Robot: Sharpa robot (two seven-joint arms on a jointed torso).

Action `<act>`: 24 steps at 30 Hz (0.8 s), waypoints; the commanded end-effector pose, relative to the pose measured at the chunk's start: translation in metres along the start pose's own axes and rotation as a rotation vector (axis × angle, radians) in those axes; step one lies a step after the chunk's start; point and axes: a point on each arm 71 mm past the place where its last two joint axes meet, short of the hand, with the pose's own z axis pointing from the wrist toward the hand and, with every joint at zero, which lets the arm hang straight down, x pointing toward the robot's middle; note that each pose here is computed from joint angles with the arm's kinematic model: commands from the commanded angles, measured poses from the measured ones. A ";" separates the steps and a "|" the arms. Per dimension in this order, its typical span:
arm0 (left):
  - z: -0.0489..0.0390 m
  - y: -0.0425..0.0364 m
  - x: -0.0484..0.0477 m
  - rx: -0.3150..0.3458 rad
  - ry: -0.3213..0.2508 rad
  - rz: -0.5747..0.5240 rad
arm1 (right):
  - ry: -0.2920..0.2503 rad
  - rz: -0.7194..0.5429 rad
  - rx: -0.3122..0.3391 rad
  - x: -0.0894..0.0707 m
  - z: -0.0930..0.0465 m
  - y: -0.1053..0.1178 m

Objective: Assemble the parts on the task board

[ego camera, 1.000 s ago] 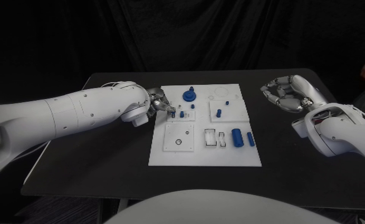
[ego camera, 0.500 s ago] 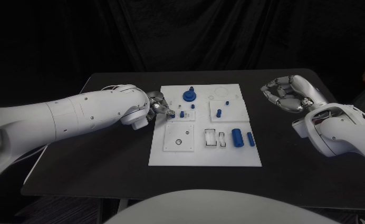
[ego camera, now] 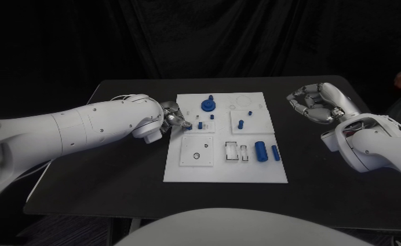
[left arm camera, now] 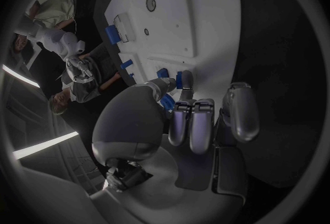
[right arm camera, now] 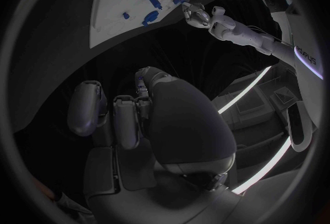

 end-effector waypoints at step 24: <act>0.0025 -0.0008 0.0000 0.015 -0.024 -0.018 | 0.001 0.000 0.014 0.000 -0.001 -0.001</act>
